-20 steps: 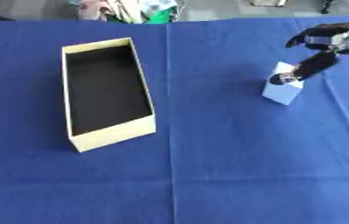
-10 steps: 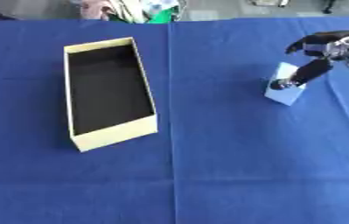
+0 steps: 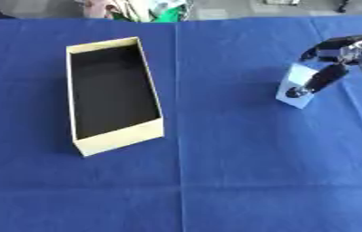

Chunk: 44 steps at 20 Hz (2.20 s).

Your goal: Pick up objects on the table and place them in the box.

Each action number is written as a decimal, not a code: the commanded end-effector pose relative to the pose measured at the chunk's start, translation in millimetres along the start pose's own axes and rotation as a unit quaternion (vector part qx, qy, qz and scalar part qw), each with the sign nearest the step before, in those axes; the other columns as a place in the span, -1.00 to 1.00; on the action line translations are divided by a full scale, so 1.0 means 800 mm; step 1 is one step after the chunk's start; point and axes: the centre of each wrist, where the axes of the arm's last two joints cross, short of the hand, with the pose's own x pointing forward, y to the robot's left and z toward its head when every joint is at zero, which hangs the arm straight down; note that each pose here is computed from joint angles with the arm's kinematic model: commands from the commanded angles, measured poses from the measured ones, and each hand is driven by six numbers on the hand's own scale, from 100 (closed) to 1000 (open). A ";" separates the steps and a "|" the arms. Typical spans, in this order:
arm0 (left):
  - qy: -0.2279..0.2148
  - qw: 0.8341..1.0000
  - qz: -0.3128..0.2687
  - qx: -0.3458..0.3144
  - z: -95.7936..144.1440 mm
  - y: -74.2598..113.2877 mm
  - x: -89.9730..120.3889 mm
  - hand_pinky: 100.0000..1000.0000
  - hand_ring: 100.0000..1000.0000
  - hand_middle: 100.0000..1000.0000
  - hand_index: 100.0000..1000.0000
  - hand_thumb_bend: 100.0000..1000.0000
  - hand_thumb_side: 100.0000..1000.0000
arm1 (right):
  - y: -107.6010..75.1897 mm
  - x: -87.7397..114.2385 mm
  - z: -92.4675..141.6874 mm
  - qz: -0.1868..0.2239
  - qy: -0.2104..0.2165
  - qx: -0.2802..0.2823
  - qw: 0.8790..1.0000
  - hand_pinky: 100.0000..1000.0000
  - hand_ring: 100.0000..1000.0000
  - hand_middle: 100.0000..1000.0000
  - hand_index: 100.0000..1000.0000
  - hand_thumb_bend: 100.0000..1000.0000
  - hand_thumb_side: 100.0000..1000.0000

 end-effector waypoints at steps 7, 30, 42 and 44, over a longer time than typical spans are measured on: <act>-0.012 1.000 0.004 -0.005 -0.005 0.000 0.007 -0.17 0.32 0.20 0.40 -1.00 0.34 | -0.012 0.000 0.002 0.005 -0.010 -0.042 0.999 0.44 0.70 0.46 0.72 -0.90 -0.10; -0.016 1.000 0.001 -0.005 -0.008 0.002 0.007 -0.16 0.33 0.20 0.40 -1.00 0.34 | -0.098 0.055 0.124 -0.062 -0.159 -0.312 0.935 0.21 0.25 -0.33 -0.13 -1.00 -0.37; -0.020 1.000 0.009 -0.013 -0.010 -0.003 0.009 -0.16 0.33 0.20 0.40 -1.00 0.33 | -0.129 0.158 0.214 -0.018 -0.298 -0.347 0.889 0.12 0.18 -0.30 -0.11 -1.00 -0.45; -0.020 1.000 0.012 -0.015 -0.011 -0.004 0.010 -0.16 0.33 0.21 0.40 -1.00 0.33 | -0.133 0.172 0.215 -0.016 -0.313 -0.336 0.888 0.12 0.18 -0.30 -0.11 -1.00 -0.44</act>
